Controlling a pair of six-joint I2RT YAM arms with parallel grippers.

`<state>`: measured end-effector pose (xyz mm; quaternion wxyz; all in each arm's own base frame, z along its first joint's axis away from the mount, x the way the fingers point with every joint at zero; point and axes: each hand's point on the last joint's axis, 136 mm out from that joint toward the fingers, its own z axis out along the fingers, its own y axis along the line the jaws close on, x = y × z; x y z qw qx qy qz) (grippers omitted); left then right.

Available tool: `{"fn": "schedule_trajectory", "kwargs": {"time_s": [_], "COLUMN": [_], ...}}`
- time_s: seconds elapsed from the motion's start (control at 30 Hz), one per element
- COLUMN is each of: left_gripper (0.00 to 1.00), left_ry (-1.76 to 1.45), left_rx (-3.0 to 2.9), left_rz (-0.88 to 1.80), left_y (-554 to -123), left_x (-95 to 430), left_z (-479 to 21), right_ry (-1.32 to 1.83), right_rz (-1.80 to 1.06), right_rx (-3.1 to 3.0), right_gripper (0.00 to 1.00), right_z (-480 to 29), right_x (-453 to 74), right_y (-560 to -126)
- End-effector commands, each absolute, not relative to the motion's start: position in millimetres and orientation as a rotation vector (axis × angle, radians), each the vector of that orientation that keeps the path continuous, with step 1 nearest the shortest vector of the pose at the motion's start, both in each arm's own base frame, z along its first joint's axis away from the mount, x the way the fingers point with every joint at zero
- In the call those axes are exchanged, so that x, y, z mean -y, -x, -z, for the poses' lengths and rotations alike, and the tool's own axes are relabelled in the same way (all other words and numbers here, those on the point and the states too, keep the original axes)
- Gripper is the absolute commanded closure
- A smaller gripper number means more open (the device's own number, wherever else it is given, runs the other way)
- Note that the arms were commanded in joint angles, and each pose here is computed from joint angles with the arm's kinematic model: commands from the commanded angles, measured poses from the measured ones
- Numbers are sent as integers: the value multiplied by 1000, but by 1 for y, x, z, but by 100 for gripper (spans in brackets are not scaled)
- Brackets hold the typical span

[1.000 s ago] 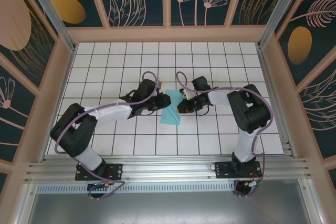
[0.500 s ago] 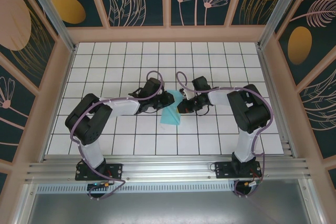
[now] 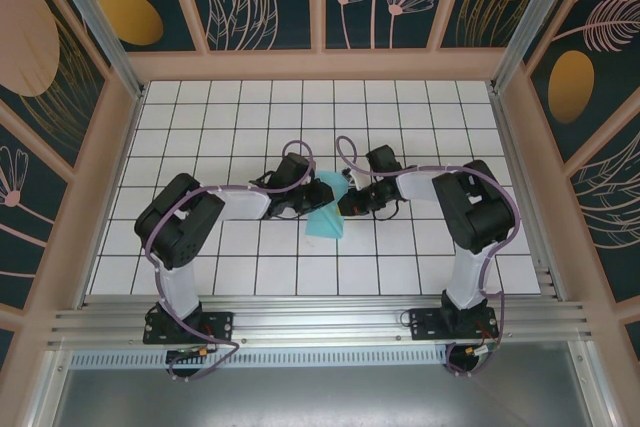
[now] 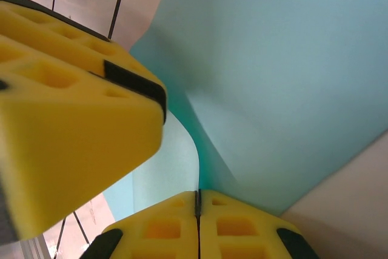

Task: Fold a paper plane with a square sheet of paper (pick it up from the middle)
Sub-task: Fold the triangle a second time at the center of the table.

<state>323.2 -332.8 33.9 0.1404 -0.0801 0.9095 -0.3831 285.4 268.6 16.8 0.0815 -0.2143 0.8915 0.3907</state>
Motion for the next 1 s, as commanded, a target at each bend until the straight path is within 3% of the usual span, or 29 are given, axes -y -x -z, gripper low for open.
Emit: {"fn": "schedule_trajectory", "kwargs": {"time_s": [0.0,0.6,0.87,0.97], "left_gripper": [79,83,84,84], "left_ry": [256,300,294,295], "left_rx": [-2648,-2751,-2759,-2754], "left_rz": [1084,881,859,864], "left_y": [-321,-297,-295,-295], "left_x": [327,291,287,288], "left_z": [-20,27,32,31], "right_ry": [625,593,451,426], "right_rz": [-1065,-1085,-1025,-1084], "right_rx": [-2758,-2724,-2602,-2575], "right_gripper": [92,86,70,69], "right_z": [14,-2,-59,-72], "right_x": [-255,-261,-251,-253], "right_y": [-281,-290,-310,-302]}}
